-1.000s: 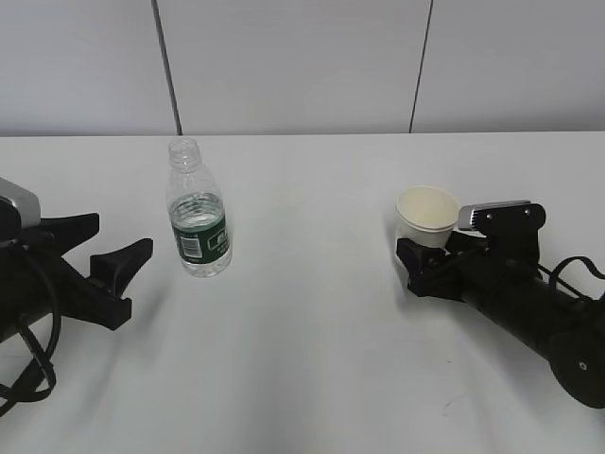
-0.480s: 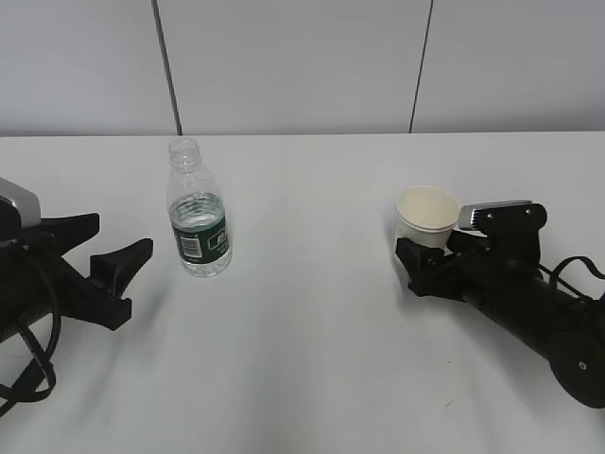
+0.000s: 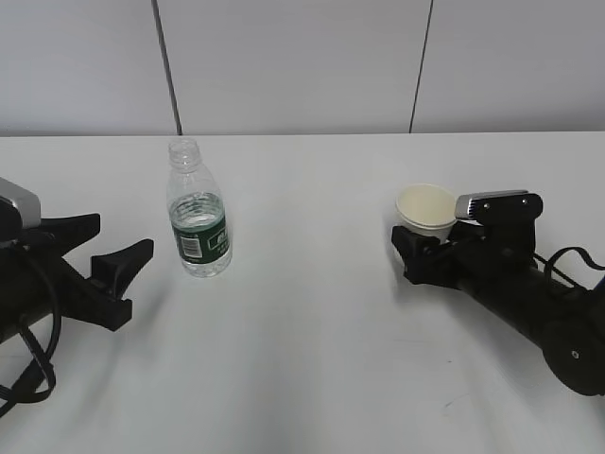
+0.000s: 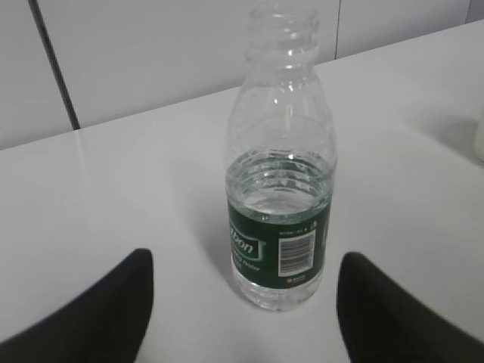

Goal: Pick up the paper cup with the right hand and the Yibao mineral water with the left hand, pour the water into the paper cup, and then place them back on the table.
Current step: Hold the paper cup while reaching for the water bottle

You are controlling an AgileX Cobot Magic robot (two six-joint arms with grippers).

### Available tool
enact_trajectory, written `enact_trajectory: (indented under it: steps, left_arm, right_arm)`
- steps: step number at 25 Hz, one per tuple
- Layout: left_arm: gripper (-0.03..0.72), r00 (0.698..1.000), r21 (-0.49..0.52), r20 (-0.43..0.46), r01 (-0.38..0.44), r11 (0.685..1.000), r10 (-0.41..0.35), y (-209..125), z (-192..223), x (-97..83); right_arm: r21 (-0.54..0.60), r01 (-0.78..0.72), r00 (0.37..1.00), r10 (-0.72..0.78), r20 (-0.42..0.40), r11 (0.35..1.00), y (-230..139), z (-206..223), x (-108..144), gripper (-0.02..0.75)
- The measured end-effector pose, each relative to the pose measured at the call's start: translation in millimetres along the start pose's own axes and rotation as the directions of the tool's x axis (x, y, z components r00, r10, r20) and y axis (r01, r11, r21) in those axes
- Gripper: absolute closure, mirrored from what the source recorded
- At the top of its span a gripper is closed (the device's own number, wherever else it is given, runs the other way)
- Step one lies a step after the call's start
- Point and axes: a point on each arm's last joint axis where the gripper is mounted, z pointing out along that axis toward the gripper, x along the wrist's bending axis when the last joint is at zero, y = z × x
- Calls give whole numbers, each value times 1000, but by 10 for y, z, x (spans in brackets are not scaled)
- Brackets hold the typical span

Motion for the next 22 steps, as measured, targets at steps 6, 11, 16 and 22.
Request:
enact_trajectory:
  steps: [6,11,16,22]
  left_arm:
    - [220,1000,0,1,0,1000,0,0,0,-1]
    - [220,1000,0,1,0,1000,0,0,0,-1]
    - [220,1000,0,2,-1,1000,1,0,0,-1]
    - [220,1000,0,5,-2,1000,2,0,0,-5]
  right_arm:
    - [-17,3,1000,-3,-3,1000,37,37,0,93]
    - [-13,2,1000,-2,-3,1000,9,43,-3,129]
    - [-25,0,1000,0,-8,1000,-29,53,-4,144]
    - [-29,0,1000,0,-8,1000,-29,59,-5,158]
